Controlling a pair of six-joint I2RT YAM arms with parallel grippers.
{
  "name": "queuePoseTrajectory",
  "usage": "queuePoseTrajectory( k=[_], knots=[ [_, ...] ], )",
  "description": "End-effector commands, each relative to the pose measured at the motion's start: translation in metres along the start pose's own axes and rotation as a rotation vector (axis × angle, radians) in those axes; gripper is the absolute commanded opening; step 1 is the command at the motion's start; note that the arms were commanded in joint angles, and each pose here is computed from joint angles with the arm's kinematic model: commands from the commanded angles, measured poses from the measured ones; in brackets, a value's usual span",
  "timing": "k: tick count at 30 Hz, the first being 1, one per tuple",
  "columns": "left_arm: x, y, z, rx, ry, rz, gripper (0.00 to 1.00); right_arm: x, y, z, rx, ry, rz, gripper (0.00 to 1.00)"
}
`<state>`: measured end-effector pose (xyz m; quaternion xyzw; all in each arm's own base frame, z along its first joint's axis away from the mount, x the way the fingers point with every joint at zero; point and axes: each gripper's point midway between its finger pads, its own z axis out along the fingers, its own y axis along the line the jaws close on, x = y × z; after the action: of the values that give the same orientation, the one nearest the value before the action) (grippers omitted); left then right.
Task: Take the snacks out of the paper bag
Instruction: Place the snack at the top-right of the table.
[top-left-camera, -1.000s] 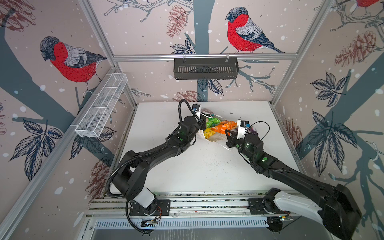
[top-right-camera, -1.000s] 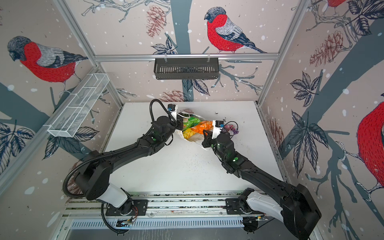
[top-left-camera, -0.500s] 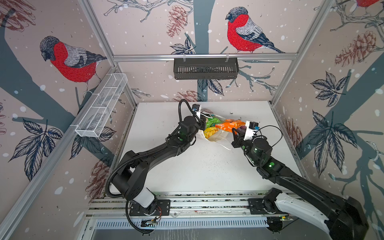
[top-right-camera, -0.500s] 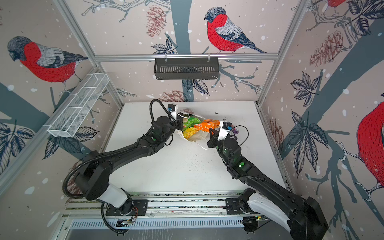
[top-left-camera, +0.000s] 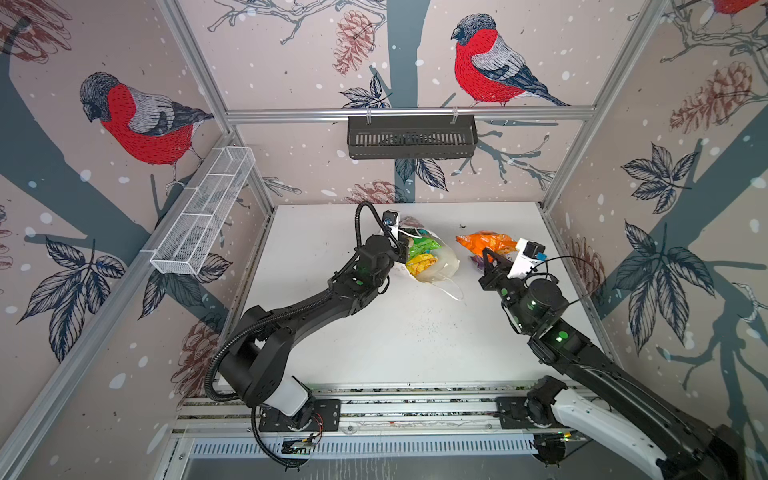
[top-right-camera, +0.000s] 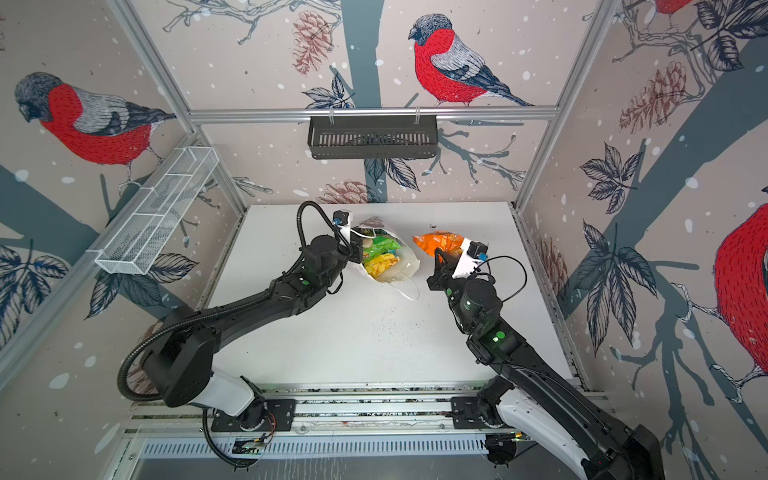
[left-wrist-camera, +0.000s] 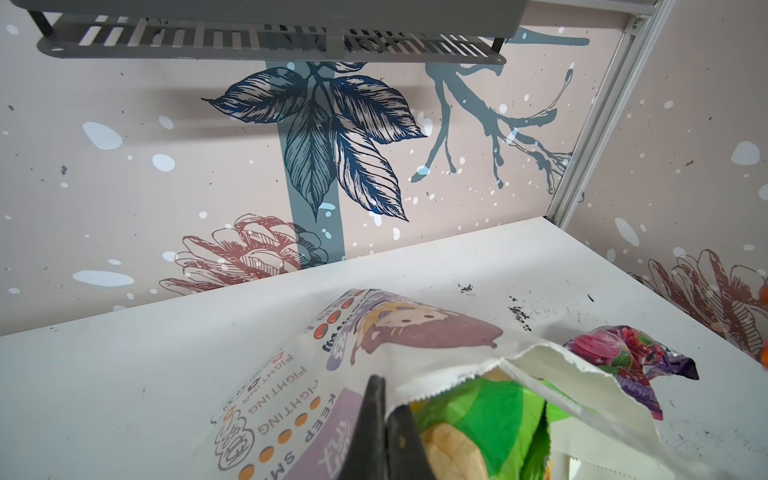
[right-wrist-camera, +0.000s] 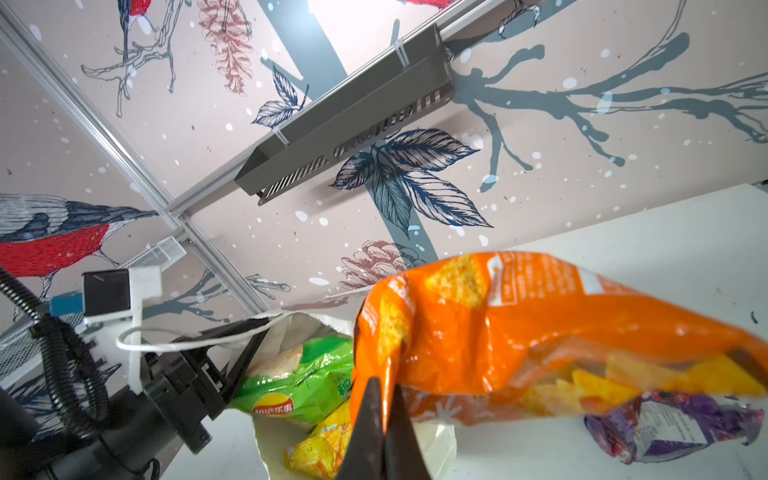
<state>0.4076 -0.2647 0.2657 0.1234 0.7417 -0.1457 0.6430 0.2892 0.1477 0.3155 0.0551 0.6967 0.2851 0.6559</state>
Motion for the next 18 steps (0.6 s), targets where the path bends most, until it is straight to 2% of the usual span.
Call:
queuePoseTrajectory(
  k=[1,7,18],
  knots=[
    [0.01,0.009,-0.004,-0.046,0.035,0.036,0.0,-0.005,-0.012,0.001,0.074,0.001,0.016,0.0],
    [0.014,0.012,-0.008,-0.051,0.044,0.034,0.0,0.014,-0.032,0.017,0.107,0.081,0.028,0.0],
    [0.025,0.021,-0.013,-0.09,0.062,0.06,0.0,0.078,-0.065,0.064,0.164,0.312,0.027,0.0]
  ],
)
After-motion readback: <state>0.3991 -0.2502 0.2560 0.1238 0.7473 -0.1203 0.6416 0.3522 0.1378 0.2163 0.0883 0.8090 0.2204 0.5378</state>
